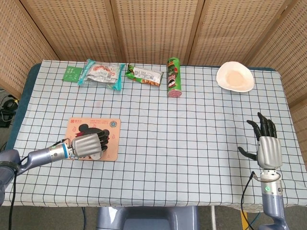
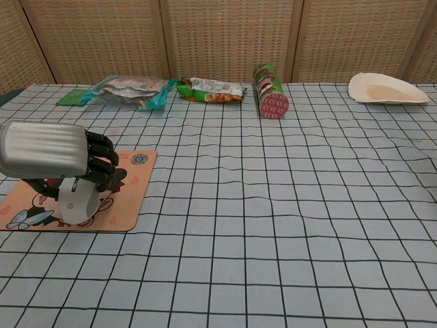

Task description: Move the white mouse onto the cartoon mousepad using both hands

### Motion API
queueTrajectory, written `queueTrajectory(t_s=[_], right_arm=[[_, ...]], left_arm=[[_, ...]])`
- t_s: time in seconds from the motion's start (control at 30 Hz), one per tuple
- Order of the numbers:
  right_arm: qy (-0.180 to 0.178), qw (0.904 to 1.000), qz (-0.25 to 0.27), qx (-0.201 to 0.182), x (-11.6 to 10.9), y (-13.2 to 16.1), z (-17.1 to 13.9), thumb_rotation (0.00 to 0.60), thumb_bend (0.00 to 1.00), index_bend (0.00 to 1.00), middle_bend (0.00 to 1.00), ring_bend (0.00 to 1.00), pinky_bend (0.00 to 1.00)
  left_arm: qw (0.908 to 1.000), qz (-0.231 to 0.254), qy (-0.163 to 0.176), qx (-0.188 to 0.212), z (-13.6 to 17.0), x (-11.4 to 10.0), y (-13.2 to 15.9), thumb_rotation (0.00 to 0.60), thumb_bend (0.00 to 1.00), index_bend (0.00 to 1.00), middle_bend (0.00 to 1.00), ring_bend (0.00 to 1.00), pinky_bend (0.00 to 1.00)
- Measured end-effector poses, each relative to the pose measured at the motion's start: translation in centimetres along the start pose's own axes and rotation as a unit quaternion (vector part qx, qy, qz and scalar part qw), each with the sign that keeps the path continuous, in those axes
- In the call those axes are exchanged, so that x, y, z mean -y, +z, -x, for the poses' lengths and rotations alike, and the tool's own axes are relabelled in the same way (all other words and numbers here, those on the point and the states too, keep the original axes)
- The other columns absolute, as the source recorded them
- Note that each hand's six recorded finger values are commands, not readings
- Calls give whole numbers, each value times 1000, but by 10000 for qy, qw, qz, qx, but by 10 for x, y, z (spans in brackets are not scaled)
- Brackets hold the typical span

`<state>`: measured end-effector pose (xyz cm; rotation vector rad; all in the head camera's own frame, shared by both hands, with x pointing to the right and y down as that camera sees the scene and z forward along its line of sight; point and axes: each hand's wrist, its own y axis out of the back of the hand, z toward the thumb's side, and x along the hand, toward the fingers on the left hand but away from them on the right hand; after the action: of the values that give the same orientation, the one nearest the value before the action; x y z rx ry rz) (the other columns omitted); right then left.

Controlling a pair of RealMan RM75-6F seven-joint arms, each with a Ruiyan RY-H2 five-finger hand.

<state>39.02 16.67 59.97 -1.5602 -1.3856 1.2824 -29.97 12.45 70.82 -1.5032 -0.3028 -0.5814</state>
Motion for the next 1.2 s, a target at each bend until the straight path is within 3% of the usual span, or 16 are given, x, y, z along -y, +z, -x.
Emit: queueTrajectory(t_s=[0.33, 0.43, 0.5, 0.6, 0.97, 1.2], right_arm=[[-3, 10000, 8, 16, 0, -1, 1, 600, 181, 236, 28, 7, 47], [-8, 10000, 10, 16, -1, -1, 1, 600, 181, 236, 28, 7, 46], [-17, 10000, 13, 21, -1, -1, 1, 600, 181, 236, 28, 7, 46], [-22, 10000, 21, 29, -1, -1, 0, 600, 181, 236, 28, 7, 45], [-3, 10000, 26, 9, 0, 0, 0, 600, 181, 236, 28, 7, 45], [57, 10000, 12, 15, 1, -1, 0, 600, 181, 236, 25, 6, 41]], left_arm=[[9996, -253, -25, 94, -11, 0, -5, 600, 280, 511, 299, 203, 222], [9995, -294, -79, 81, -14, 2, -6, 600, 277, 397, 204, 127, 185], [9994, -320, -95, 72, -16, 3, -6, 600, 262, 268, 91, 45, 133], [9992, -377, -112, 38, -17, 5, -6, 600, 231, 125, 2, 0, 51], [9979, -508, -37, -405, -3, 4, -25, 600, 231, 89, 0, 0, 20], [9928, 10, 354, -1148, 11, -4, -36, 600, 230, 128, 0, 0, 20]])
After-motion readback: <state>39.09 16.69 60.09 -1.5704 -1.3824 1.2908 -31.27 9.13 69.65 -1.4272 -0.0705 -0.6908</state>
